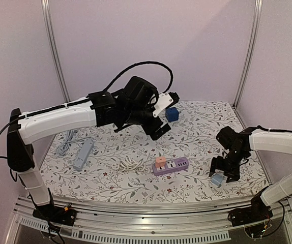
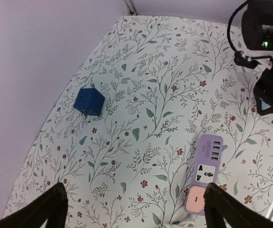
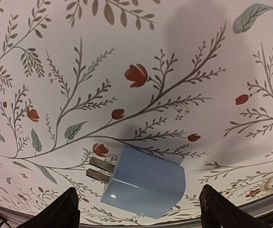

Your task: Insert the plug

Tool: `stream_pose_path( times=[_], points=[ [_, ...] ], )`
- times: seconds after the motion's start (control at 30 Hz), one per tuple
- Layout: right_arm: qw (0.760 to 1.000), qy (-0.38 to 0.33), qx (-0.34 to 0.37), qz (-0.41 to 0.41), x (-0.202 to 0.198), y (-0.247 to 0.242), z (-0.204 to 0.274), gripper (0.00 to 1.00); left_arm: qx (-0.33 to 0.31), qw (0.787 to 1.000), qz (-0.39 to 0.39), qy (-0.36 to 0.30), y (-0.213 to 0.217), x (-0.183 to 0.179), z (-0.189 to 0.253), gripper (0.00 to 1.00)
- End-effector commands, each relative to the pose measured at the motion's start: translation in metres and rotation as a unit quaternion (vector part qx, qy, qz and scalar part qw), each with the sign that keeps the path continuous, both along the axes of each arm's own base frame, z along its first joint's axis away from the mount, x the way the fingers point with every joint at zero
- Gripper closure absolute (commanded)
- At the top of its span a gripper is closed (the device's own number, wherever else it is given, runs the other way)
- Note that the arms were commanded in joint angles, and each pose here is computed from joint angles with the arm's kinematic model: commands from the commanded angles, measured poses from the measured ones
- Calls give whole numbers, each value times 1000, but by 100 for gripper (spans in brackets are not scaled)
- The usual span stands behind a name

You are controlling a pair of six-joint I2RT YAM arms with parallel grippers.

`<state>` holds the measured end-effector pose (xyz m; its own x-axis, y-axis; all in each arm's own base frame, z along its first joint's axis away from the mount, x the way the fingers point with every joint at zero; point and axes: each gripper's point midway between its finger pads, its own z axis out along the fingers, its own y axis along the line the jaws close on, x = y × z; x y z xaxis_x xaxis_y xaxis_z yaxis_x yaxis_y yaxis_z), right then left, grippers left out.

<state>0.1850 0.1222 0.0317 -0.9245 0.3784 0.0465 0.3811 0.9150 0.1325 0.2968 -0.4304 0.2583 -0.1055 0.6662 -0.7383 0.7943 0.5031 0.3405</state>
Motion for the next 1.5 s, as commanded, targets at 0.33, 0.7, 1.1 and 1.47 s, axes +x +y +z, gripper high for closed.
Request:
stream_pose_path(
  times=[0.33, 0.7, 1.1, 1.47],
  points=[
    [1000, 6, 1, -7, 1, 0, -9, 27, 0, 1000, -11, -2, 7, -8, 0, 1],
    [1000, 4, -8, -3, 1, -3, -12, 43, -5, 1000, -11, 5, 5, -9, -3, 2],
    [1000, -4, -3, 8, 5, 0, -9, 67, -8, 999, -37, 20, -2, -17, -7, 2],
    [990, -113, 54, 62, 57, 31, 59, 73, -35, 995, -80, 51, -6, -38, -3, 1]
  ],
)
